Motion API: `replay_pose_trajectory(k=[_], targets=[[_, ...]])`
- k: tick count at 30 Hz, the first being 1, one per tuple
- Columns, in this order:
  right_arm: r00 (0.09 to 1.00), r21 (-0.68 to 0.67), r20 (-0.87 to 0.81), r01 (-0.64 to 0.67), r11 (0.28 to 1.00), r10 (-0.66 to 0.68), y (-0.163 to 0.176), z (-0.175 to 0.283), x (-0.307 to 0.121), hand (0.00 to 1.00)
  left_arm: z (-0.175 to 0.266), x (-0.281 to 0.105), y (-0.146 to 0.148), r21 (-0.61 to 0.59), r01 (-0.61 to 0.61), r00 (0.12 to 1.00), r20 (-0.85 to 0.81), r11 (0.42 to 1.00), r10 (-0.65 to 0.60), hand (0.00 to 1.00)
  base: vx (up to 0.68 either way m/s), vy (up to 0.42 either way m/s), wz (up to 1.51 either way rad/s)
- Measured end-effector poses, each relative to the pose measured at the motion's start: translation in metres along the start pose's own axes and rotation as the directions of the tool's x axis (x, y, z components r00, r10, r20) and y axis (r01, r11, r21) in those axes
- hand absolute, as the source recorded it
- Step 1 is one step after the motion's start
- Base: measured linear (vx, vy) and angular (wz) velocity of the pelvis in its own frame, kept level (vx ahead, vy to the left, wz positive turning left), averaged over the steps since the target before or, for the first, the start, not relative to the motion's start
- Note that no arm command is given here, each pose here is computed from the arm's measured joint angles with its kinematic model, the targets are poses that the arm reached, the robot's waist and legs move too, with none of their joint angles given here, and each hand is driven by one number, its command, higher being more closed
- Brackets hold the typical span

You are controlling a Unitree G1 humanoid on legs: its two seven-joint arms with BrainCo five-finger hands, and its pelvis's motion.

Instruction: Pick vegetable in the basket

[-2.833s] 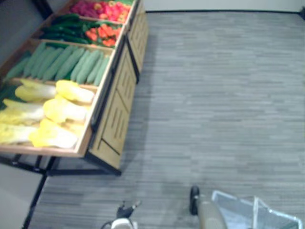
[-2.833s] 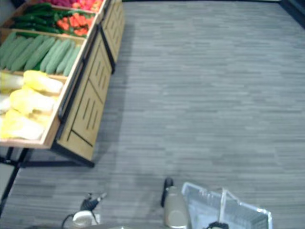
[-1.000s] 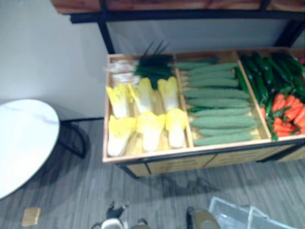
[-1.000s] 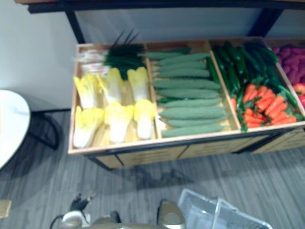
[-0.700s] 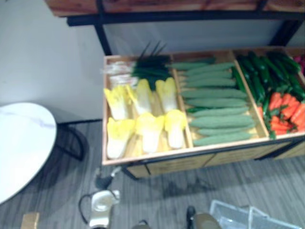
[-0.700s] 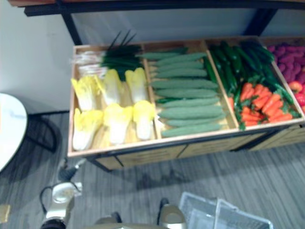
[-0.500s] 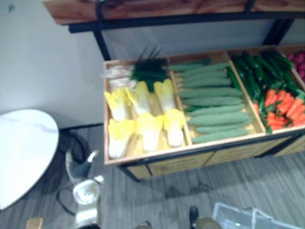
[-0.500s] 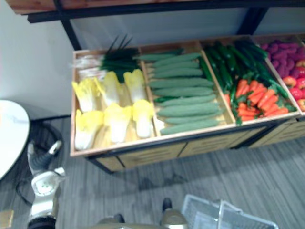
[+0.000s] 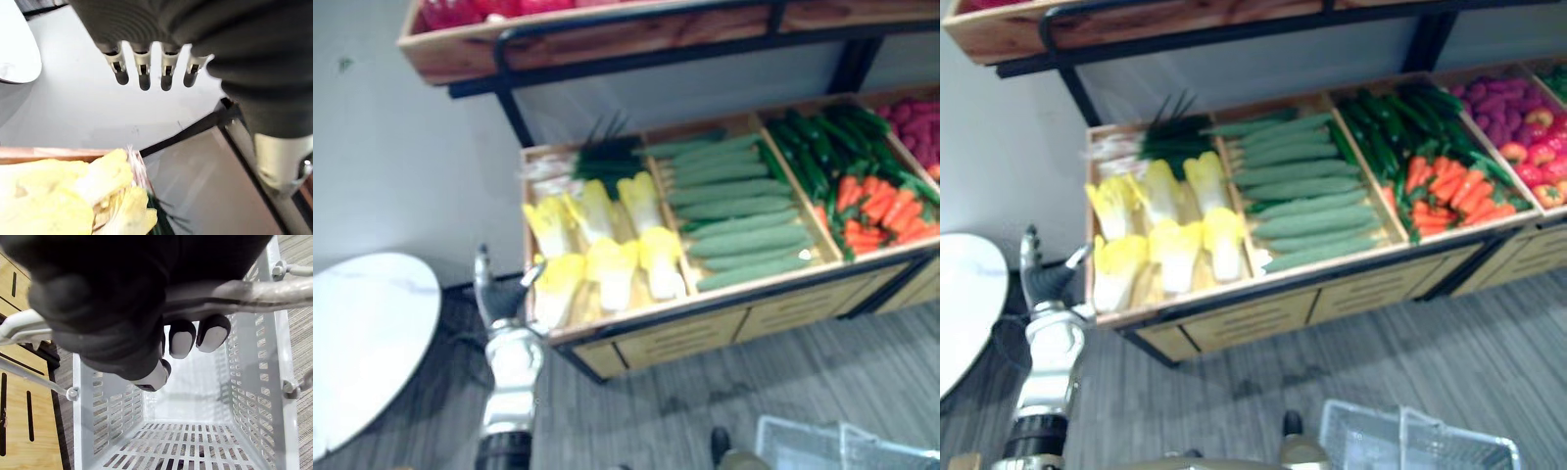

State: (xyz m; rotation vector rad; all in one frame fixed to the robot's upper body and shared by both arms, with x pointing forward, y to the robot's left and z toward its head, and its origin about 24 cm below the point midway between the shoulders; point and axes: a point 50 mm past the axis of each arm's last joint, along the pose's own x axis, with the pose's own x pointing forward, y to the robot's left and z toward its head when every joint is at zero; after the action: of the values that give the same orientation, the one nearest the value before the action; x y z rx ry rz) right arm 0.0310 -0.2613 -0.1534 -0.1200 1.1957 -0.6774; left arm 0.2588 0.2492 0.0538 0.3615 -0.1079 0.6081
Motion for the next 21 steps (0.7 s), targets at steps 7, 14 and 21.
replay_pose_trajectory(k=[7,14,21], targets=[[0.999,0.013,0.044,-0.007,1.0,0.006,0.005,0.017,0.003,1.0,-0.002,0.018,-0.016,0.086,0.06,0.998,-0.02,0.995,-0.058,0.0,0.02,-0.004,-0.12],[0.992,0.022,0.125,0.027,0.999,-0.029,-0.004,0.049,0.009,1.0,0.017,0.043,-0.03,0.144,0.089,0.995,0.034,0.986,-0.095,0.0,-0.04,-0.02,-0.1],[0.972,0.071,0.232,0.019,0.997,-0.035,0.006,0.092,0.008,1.0,0.034,0.068,-0.046,0.224,0.115,0.99,0.051,0.968,-0.13,0.0,-0.05,-0.028,-0.2]])
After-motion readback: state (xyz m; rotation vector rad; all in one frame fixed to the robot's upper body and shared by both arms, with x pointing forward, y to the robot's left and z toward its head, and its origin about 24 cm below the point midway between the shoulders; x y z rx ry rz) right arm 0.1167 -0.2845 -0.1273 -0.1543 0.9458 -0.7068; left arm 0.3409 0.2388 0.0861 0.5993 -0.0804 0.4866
